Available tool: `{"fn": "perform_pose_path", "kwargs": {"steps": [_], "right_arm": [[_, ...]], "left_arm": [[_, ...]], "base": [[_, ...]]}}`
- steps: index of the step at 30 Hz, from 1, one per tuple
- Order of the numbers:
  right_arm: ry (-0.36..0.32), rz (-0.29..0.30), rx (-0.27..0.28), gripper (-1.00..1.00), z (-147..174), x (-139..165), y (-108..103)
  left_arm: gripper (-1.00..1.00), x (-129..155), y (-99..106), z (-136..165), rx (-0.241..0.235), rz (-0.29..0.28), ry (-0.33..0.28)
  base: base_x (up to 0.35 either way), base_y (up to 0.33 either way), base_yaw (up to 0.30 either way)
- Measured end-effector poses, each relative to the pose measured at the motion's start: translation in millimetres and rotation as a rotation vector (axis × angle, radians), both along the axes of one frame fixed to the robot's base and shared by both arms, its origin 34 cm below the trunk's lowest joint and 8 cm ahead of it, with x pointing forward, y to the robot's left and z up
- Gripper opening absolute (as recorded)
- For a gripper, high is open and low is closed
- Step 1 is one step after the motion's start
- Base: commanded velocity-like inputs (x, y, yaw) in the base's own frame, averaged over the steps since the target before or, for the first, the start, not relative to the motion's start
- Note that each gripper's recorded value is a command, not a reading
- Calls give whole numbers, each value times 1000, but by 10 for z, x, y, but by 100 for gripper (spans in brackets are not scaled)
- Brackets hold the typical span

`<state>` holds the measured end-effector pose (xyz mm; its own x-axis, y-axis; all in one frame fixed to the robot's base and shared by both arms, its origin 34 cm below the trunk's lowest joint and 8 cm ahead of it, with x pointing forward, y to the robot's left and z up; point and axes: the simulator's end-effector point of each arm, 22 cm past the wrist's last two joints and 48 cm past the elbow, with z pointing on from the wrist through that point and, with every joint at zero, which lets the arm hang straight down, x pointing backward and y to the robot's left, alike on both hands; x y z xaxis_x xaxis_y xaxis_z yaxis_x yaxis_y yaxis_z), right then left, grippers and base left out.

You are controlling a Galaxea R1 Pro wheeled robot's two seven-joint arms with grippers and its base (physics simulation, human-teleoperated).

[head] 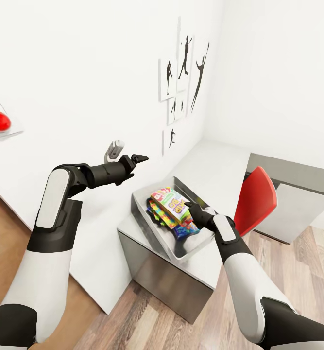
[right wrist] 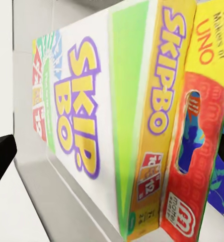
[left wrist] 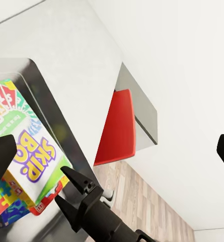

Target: Put all the toys in the child's room - the three board games (two on the bed and one on the table), the two jigsaw puzzles on the table, and the tennis ball on the table - inside the toy box on the table in the child's room.

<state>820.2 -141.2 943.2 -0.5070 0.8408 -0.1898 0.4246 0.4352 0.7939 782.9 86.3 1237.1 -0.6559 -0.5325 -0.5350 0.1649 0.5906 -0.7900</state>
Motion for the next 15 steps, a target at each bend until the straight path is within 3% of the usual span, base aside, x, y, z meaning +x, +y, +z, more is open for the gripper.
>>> {"fn": "perform_pose_path", "kwargs": {"steps": [15], "right_arm": [[-27,-23,-22,100,135,38,-136]], "left_arm": [[100,0,2,0,0,0,0]], "base": [[0,0,0]]}}
